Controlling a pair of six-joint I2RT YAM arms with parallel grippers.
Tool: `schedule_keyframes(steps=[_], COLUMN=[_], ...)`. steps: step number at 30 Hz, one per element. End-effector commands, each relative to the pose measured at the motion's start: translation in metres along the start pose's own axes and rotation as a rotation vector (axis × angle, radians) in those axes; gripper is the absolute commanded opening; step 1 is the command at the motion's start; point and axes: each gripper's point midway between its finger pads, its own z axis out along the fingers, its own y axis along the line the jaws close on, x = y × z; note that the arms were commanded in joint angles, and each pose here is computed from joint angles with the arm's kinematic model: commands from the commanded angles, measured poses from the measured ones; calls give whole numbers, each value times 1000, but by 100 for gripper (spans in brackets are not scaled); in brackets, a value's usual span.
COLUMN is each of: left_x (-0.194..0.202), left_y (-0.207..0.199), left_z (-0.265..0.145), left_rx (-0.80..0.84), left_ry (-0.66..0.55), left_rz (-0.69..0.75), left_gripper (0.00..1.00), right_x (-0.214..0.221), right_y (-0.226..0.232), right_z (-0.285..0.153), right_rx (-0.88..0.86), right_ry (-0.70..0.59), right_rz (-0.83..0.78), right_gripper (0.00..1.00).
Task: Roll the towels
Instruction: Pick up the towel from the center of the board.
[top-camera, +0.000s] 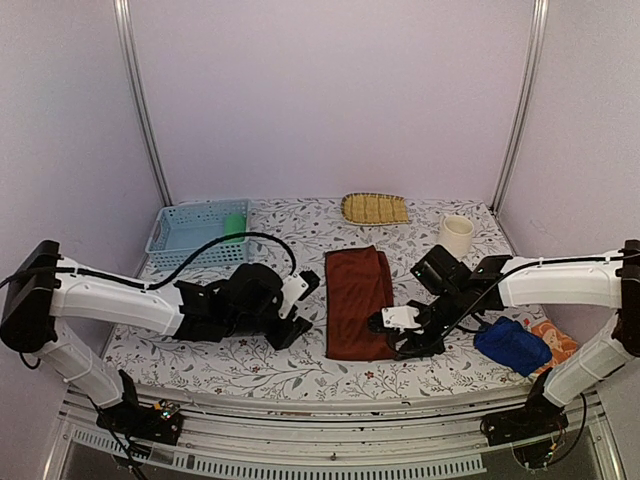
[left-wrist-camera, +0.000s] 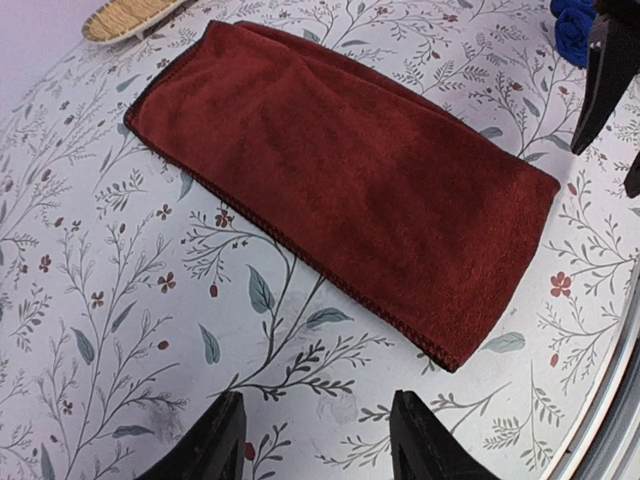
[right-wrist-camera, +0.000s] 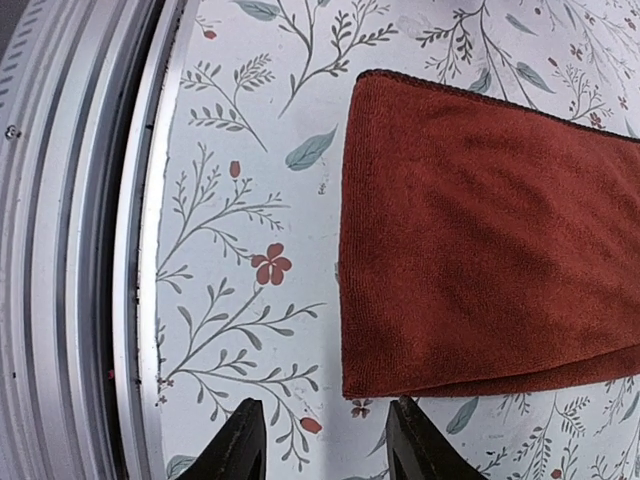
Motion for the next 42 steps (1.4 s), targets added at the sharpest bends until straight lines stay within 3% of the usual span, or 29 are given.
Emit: schedule_keyframes(steps=[1,17,26,30,34,37,42], left_x=[1,14,12,7,1,1,1], left_y=[7,7,4,-1,-13,-26,-53], left_z=[-13,-3,-7,-15,-24,-26,-28], left_rx=[-5,-17,-1,35,85,124,174], left_ry=[-38,11,15,-1,-44,-61,-120], left_rz=[-39,-38,-37,-19,19,75,201], left_gripper=[51,54,55,56,57,57,59], right_x=[5,9,26,40,47,42,17], right_y=[-18,-16,-6,-3,4,11,19], right_z=[17,48,59,66,70,67,54], right_rx=[97,63,12,-10,-38,-87,-222], right_ry=[57,96,150,207,226,202,92], right_rz=[-71,-86,-51,-26,-3,16,101], right_gripper=[45,48,44,38,25,16,12])
